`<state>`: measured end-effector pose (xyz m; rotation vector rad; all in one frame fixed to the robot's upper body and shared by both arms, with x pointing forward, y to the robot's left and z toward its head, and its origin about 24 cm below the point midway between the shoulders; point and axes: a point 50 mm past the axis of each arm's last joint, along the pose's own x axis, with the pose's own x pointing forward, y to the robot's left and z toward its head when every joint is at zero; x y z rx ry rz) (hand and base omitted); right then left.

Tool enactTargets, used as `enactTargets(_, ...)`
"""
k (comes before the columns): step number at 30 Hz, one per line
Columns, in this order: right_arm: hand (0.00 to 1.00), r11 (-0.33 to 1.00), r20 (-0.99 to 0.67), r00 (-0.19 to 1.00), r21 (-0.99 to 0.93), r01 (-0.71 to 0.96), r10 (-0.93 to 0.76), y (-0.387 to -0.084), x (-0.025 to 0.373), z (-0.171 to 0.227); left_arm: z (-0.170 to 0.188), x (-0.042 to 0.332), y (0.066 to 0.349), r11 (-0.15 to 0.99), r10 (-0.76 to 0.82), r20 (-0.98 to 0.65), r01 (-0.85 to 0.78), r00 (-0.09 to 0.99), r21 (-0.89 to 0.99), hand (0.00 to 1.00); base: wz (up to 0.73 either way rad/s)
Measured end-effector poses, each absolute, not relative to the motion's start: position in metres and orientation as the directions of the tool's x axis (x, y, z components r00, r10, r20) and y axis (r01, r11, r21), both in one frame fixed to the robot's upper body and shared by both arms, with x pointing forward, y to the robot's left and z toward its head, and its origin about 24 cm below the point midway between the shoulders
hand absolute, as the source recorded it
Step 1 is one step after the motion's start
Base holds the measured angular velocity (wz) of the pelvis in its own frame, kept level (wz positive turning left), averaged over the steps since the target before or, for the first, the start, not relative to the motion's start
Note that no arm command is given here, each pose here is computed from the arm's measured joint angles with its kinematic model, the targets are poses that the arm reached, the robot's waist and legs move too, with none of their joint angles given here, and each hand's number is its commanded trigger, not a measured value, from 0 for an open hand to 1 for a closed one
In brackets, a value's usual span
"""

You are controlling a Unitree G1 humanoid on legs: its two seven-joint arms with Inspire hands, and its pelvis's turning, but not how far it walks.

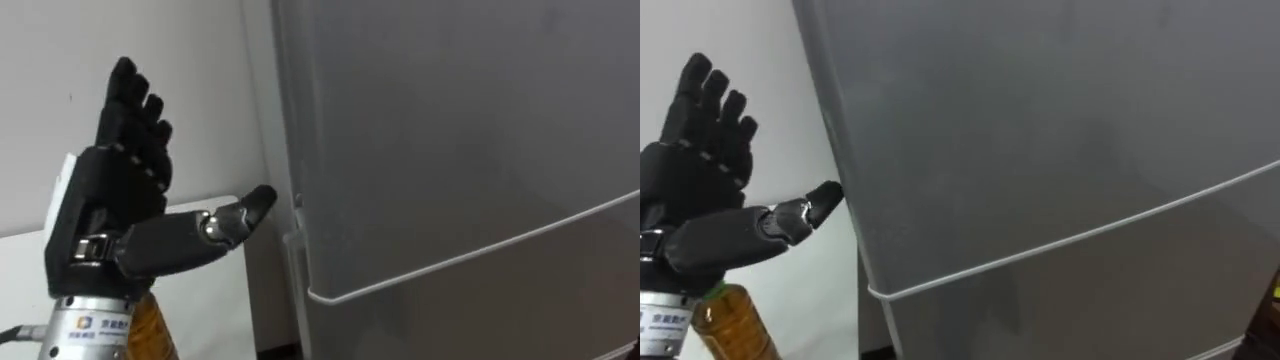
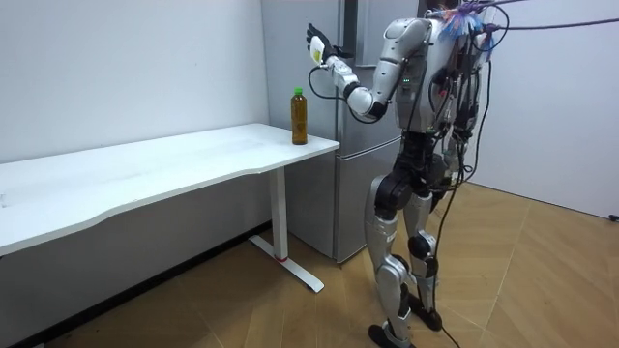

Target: Put the bottle in the upper fridge

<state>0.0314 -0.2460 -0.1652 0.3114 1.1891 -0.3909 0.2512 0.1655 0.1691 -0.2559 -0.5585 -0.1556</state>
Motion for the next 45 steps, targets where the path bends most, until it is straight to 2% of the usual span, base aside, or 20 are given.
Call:
enactTargets(8,0.0,0.883,-0.946,0.306,0.048,0.466,-0.11,-0.245,0.034,-0.166,0.148,0.261,0.158,0.932,-0.127,0.448,0.262,0.885,-0.251,0.0,-0.03)
enactTargets(21,0.0,0.853,-0.95,0.295,0.071,0.516,-0.1,-0.243,0.032,-0.167,0.147,0.262,0.156,0.91,-0.146,0.435,0.293,0.889,-0.293,0.0,0.0)
enactTargets(32,0.0,0.876,-0.95,0.299,0.063,0.478,-0.094,-0.244,0.038,-0.166,0.154,0.263,0.15,0.906,-0.169,0.452,0.319,0.876,-0.278,0.0,0.03)
enactTargets(38,0.0,0.889,-0.949,0.305,0.072,0.452,-0.078,-0.245,0.039,-0.166,0.174,0.253,0.145,0.914,-0.195,0.534,0.349,0.823,-0.205,0.0,0.1)
enactTargets(45,0.0,0.903,-0.946,0.313,0.066,0.425,-0.079,-0.248,0.04,-0.165,0.18,0.248,0.139,0.913,-0.216,0.561,0.369,0.799,-0.174,0.0,-0.02)
